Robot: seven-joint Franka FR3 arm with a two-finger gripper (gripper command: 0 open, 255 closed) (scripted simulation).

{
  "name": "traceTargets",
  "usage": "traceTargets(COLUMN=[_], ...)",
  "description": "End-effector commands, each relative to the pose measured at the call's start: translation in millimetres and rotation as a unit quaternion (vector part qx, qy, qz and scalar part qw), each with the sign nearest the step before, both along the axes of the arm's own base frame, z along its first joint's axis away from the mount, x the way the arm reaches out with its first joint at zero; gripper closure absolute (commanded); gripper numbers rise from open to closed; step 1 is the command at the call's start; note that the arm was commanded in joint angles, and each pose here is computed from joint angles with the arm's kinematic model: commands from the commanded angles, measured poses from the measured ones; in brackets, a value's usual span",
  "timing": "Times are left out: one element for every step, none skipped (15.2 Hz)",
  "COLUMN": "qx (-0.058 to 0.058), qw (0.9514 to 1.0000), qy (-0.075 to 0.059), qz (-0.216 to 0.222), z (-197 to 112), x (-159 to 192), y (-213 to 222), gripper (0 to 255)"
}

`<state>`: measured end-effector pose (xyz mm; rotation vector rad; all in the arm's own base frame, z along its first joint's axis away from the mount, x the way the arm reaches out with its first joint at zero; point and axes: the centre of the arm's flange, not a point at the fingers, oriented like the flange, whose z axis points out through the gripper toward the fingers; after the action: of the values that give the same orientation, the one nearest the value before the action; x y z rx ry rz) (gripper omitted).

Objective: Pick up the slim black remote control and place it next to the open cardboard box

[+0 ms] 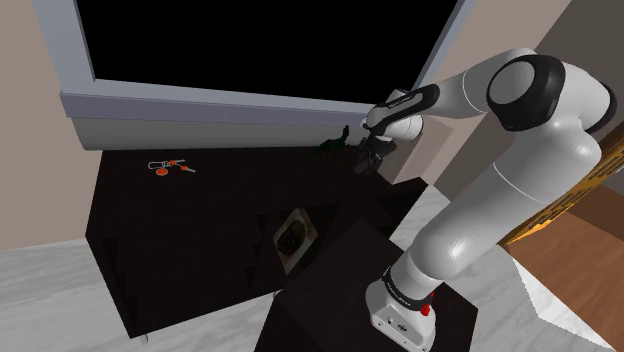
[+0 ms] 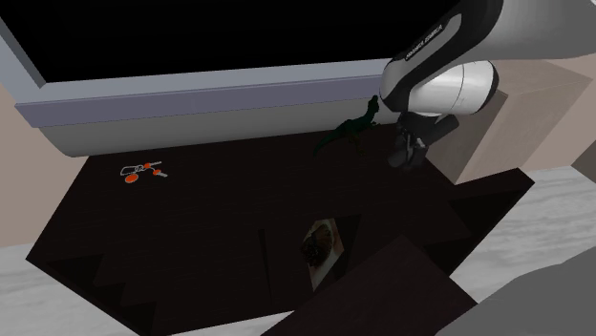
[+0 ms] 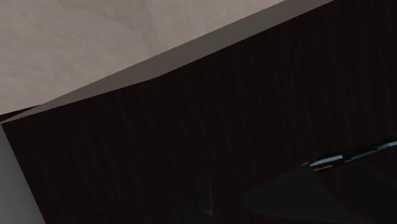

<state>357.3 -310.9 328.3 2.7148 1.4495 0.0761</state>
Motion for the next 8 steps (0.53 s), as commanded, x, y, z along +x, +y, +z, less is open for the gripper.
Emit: traceTargets(qx=[0.000,0.000,0.000,0.000,0.000,0.000,0.000,0.000], qw=[1.0000,1.0000,1.0000,1.0000,1.0000,1.0000,1.0000,1.0000], qy=[0.000,0.000,0.000,0.000,0.000,0.000,0.000,0.000], qz=[0.000,0.000,0.000,0.000,0.000,0.000,0.000,0.000], z=[0,13,26,39,50,50,50,50], x=[0,-1,-2,-3,-4,-4,-4,-4], y=[0,1,1,1,2,2,2,2], gripper=[0,0,0,0,0,0,0,0])
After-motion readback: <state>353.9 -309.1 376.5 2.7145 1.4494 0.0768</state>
